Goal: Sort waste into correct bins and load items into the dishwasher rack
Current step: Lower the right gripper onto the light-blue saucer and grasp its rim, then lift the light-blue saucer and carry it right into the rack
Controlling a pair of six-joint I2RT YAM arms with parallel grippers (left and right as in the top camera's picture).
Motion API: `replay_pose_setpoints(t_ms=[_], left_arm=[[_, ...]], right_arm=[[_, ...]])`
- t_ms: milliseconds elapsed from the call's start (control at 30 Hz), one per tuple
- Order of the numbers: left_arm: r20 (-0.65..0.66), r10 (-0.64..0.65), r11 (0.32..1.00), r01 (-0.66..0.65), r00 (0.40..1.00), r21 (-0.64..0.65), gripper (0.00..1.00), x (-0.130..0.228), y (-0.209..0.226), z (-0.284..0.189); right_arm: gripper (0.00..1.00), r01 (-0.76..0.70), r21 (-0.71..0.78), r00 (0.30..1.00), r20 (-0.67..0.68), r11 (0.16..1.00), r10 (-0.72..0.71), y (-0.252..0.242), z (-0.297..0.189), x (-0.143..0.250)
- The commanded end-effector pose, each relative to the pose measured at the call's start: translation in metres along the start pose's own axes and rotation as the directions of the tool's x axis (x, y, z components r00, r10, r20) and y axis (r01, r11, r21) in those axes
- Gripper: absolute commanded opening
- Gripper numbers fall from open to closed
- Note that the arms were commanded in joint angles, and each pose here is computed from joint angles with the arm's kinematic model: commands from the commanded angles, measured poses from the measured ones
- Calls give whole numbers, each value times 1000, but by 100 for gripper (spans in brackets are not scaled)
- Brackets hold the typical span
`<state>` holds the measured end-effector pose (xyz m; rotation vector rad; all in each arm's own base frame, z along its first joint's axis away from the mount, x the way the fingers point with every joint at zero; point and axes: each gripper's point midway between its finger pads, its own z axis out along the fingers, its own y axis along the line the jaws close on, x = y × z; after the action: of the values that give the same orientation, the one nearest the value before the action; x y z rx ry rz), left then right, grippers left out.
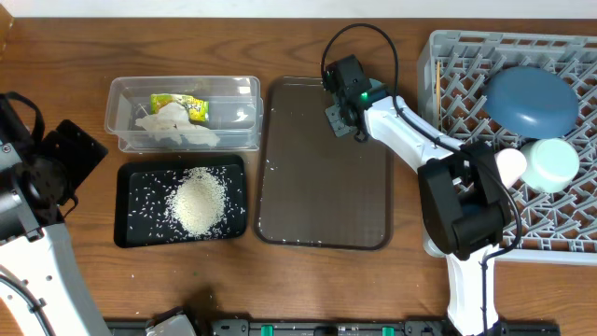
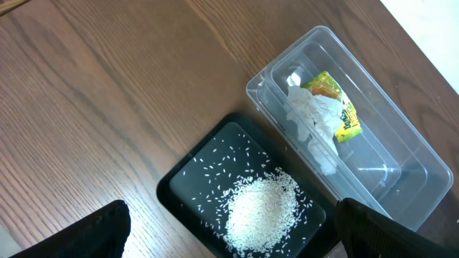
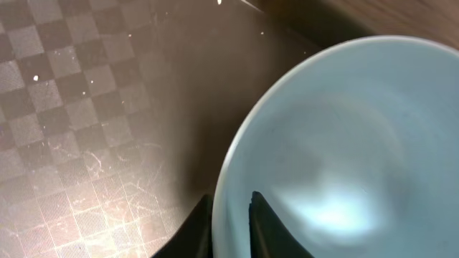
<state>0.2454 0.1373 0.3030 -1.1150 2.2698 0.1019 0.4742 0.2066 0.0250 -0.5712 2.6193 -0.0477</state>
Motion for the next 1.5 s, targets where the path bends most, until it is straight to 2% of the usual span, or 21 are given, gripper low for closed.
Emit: replay_pose_setpoints(t_ms=[0,100,233,600,800,967,1067,1267,1467], left_arm=[[8,-1,1000,1,1000,-9,93,-2,2,-1],[8,-2,1000,2,1000,-9,93,-2,2,-1],[8,-1,1000,1,1000,-9,93,-2,2,-1],[8,-1,1000,1,1000,-9,93,-2,2,-1],[8,-1,1000,1,1000,-9,93,-2,2,-1],[8,-1,1000,1,1000,-9,93,-2,2,-1],[9,-1,1000,1,1000,-9,93,-3,2,-1],[8,-1,1000,1,1000,-9,93,-2,2,-1],[8,-1,1000,1,1000,-9,93,-2,2,-1]], right_arm=[[13,-10,7,1000,10,1000,10,1,-6,-3],[13,-25,6,999,36,1000,25,-1,-19,-11],[1,-30,3,996,82,1000,30,-3,-40,-23],[1,-168,-36,965,200,985,172,-19,-111,-49],[1,-250,-200,911,282,947,300,-63,-166,-64],[1,-330,-440,832,283,835,477,-132,-200,-56],[1,-390,-544,765,259,743,590,-184,-214,-38],[1,-506,-618,608,239,602,757,-277,-242,15],[1,-553,-639,482,277,534,831,-340,-269,64]])
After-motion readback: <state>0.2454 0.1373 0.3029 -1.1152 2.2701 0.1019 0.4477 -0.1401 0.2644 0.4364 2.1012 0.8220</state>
